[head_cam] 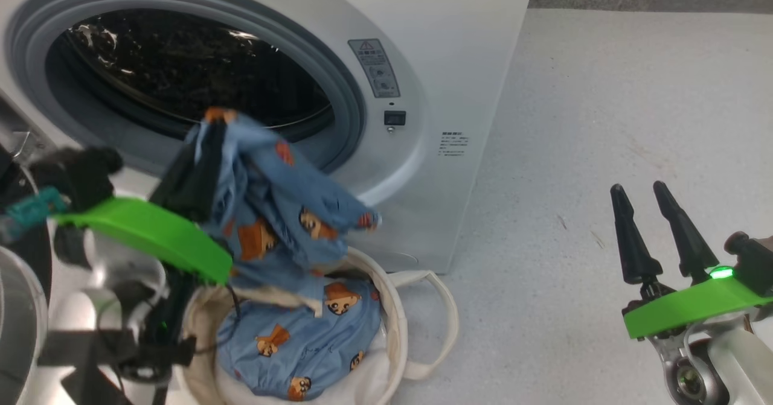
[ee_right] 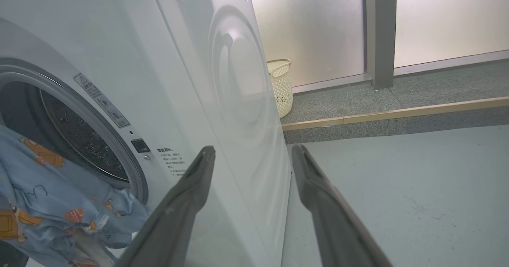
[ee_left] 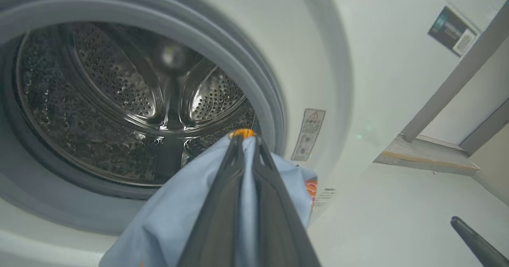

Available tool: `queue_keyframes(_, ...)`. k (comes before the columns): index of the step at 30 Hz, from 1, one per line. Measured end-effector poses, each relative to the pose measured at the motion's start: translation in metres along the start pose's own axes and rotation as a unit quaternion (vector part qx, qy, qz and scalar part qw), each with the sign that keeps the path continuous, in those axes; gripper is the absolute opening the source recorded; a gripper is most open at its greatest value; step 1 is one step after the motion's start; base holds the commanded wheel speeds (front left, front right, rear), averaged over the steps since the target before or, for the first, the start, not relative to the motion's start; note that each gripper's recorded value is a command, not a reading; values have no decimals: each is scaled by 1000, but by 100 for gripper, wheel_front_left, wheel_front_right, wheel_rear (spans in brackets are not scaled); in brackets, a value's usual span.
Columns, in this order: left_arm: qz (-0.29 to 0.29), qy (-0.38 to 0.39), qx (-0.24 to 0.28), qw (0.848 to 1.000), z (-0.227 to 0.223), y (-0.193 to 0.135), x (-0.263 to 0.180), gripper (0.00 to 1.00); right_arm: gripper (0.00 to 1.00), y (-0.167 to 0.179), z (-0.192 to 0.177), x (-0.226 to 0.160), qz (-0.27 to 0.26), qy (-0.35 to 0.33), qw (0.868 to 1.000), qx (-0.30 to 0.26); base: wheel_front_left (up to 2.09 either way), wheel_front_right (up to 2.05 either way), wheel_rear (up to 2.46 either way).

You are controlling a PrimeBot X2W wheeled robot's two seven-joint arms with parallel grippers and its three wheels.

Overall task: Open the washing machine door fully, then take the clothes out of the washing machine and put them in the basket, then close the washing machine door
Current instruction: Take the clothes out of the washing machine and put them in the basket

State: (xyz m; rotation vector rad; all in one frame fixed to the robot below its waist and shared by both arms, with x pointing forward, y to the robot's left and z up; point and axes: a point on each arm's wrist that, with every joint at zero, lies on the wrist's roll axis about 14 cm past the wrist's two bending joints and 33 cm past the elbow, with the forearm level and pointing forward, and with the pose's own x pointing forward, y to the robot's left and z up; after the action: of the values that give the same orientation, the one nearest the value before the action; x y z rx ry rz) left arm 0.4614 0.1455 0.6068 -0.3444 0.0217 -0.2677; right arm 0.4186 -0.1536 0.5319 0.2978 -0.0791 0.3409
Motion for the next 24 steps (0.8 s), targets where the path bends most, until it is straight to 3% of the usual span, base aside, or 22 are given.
queue_keyframes(7, 46, 121, -45, 991, -116, 29, -13, 0, 100, -9, -6, -6, -14, 10, 1000, 1, 0, 0, 0)
queue_keyframes(14, 61, 233, -54, 969, -224, 30, -36, 0, 100, -23, -10, -12, -33, 19, 999, -3, 0, 0, 0)
queue_keyframes(24, 76, 282, -30, 956, -280, 40, -26, 0, 100, -44, -9, -15, -60, 22, 998, -11, 0, 0, 0)
